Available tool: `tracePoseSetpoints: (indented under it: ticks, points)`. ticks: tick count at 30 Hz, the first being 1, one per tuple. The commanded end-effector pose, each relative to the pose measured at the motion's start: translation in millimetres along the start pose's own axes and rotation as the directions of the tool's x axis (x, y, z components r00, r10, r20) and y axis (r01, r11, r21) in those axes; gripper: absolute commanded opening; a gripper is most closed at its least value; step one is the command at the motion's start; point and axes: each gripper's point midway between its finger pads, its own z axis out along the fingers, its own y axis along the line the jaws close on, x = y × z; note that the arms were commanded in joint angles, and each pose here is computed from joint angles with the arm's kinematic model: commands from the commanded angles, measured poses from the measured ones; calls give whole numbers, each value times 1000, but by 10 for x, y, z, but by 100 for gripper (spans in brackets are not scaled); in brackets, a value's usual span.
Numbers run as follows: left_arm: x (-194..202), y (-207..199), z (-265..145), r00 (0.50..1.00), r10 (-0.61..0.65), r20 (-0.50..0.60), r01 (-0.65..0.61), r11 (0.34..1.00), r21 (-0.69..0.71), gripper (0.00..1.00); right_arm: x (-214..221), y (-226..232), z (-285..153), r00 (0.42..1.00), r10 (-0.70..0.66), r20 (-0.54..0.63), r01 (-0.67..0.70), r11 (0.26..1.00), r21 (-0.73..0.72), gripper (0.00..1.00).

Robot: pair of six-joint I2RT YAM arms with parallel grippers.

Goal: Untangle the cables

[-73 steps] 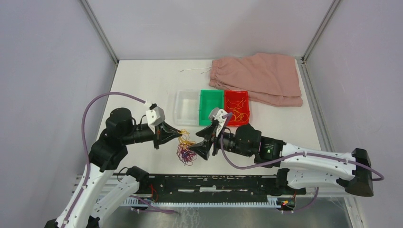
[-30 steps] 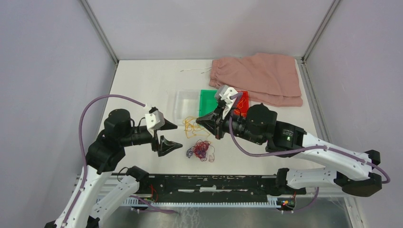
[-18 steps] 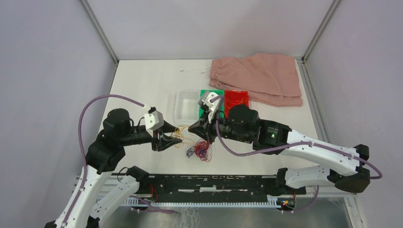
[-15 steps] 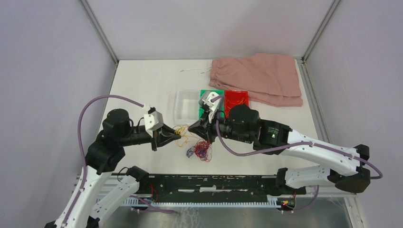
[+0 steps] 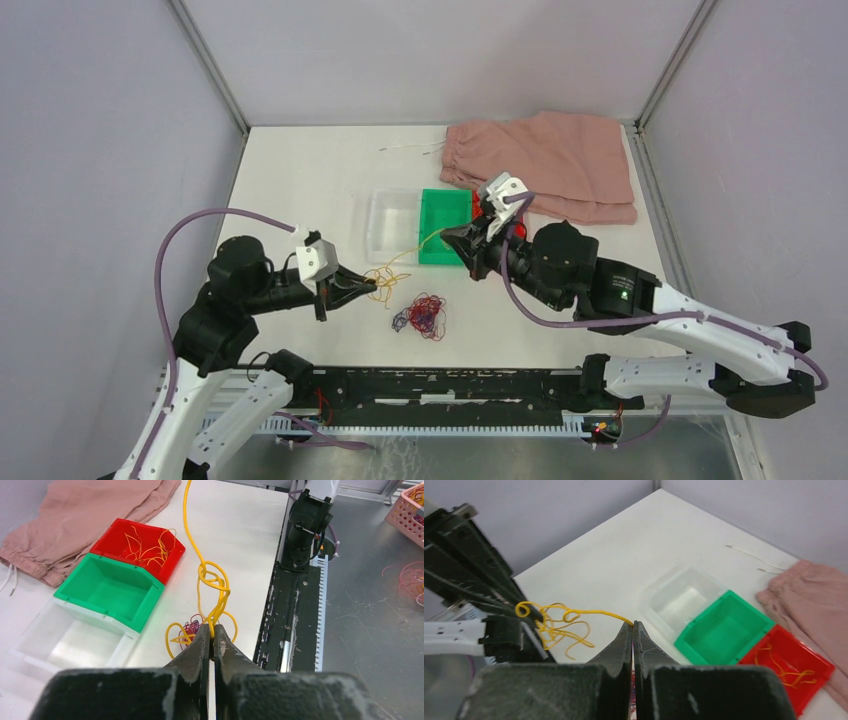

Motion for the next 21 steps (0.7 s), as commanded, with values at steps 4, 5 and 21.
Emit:
tracePoseSetpoints:
  ticks: [4,5,21]
  points:
    - [-137,2,-57,997,75,34,-75,997,-20,3,-169,-689,-371,996,-34,85,5,949,316,1]
    - [-155,-4,-55,997,69,38,-68,998,-16,3,-176,-720,-400,996,-32,88,2,945,328,1]
    - [-296,-20,-75,997,49,68,-47,999,-19,79,-289,-1209,-499,998,-18,53,-12,860,509,1]
